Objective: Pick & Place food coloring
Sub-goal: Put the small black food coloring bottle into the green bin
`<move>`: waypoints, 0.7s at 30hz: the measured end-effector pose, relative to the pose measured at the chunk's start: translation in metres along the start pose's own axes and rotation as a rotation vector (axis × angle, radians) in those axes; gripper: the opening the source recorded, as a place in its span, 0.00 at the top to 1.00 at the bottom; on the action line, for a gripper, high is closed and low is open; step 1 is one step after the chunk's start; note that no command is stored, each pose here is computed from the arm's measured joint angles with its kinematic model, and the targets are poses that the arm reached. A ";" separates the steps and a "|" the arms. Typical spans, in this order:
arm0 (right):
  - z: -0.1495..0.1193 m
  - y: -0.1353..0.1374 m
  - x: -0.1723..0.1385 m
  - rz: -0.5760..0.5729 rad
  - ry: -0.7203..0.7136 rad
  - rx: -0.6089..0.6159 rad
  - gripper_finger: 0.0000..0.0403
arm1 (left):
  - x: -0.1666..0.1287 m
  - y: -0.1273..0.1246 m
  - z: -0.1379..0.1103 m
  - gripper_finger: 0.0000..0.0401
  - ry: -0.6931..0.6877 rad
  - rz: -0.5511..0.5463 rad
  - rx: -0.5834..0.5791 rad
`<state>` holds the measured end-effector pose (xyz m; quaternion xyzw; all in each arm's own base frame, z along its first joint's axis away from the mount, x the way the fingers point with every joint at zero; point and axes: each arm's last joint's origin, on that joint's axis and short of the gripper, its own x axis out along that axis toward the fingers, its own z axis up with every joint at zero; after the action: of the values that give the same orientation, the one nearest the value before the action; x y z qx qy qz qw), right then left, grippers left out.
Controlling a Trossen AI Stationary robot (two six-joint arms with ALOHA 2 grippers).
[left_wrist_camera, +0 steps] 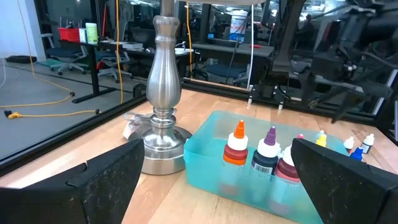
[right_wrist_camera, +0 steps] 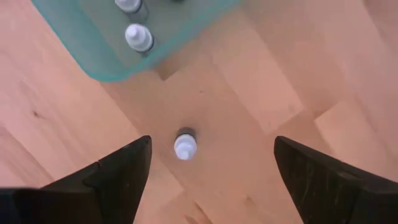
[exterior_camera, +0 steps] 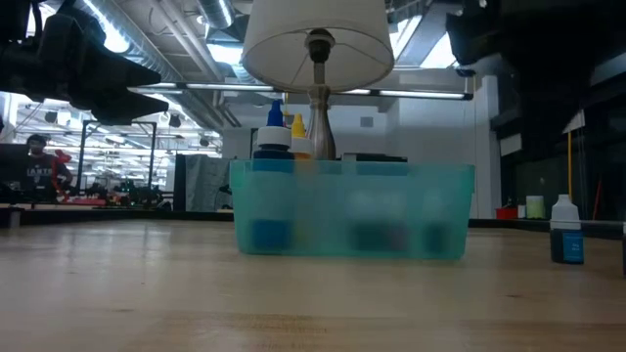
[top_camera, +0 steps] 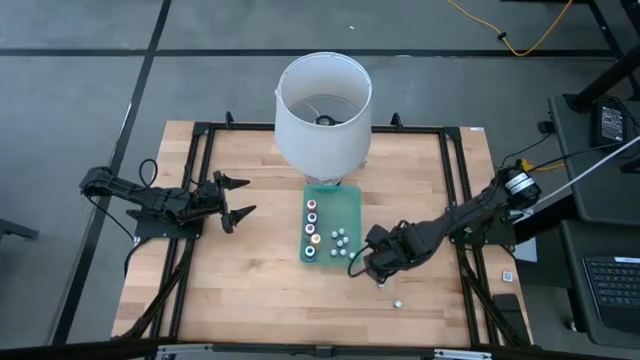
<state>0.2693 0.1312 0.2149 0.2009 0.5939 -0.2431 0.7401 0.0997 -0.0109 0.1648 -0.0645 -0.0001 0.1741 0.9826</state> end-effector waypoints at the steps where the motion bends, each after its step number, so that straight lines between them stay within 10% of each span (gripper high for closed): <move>1: -0.003 0.001 0.003 0.000 0.001 0.004 0.16 | 0.000 0.000 0.000 0.00 0.000 0.000 0.000; 21: -0.021 0.021 0.055 -0.021 0.014 -0.076 0.16 | 0.000 0.000 0.000 0.00 0.000 0.000 0.000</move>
<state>0.2749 0.1537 0.1569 0.1682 0.6100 -0.2266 0.7404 0.0997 -0.0109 0.1648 -0.0645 -0.0001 0.1740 0.9826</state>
